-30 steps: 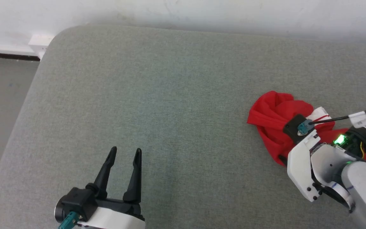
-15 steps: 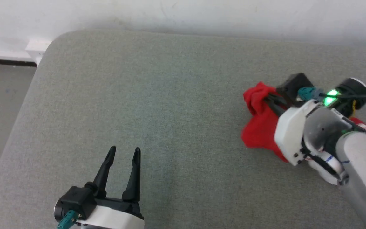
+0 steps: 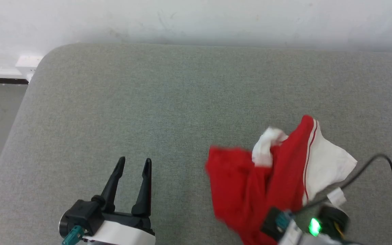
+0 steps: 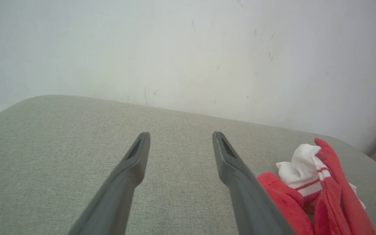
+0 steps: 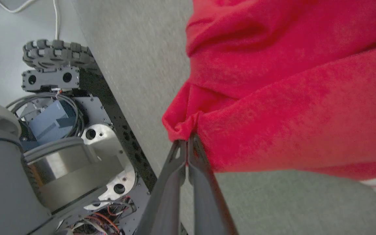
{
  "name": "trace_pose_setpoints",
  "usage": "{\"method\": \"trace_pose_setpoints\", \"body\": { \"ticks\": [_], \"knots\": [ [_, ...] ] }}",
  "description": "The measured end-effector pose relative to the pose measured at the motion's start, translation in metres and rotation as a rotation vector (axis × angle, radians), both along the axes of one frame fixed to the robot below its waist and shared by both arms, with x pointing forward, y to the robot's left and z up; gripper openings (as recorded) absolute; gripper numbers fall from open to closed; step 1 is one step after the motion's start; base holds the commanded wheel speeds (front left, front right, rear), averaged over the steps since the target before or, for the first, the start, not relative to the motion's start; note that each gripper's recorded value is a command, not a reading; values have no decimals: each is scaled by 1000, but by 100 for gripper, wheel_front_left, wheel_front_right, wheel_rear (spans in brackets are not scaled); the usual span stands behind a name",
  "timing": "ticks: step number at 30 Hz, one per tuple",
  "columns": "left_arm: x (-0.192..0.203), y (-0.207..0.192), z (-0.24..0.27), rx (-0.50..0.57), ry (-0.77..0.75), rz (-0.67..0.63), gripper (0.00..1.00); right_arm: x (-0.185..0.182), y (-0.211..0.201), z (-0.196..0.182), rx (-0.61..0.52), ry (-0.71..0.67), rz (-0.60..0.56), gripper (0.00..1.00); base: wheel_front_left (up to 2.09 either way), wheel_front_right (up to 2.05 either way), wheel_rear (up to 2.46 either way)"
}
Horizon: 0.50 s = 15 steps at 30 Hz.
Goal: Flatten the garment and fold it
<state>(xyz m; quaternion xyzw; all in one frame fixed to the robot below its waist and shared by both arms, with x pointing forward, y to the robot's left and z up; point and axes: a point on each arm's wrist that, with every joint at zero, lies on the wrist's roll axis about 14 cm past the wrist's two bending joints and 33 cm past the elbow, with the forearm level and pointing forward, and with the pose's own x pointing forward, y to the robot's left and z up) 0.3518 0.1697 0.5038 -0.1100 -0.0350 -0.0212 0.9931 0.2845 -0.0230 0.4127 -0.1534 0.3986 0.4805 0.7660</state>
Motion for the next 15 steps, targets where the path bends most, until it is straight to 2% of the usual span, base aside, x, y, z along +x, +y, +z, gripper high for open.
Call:
{"method": "trace_pose_setpoints", "body": {
  "ticks": [3,7,8,10,15],
  "knots": [
    [0,1,-1,-6,4,5,100,-18,-36,-24,-116,85,-20,0,0,0,0],
    [-1,1,-2,-6,6,3,100,-3,-66,-30,-181,44,-97,0,0,0,0],
    [-1,1,-2,-6,7,3,100,2,-69,-30,-187,17,-111,29,0,0,0],
    [-2,1,-2,-6,5,2,100,16,-70,-25,-161,-42,-156,100,0,0,0],
    [-4,-2,2,-8,-8,-4,100,31,-46,-2,2,-100,-257,100,0,0,0]
  ]
}}
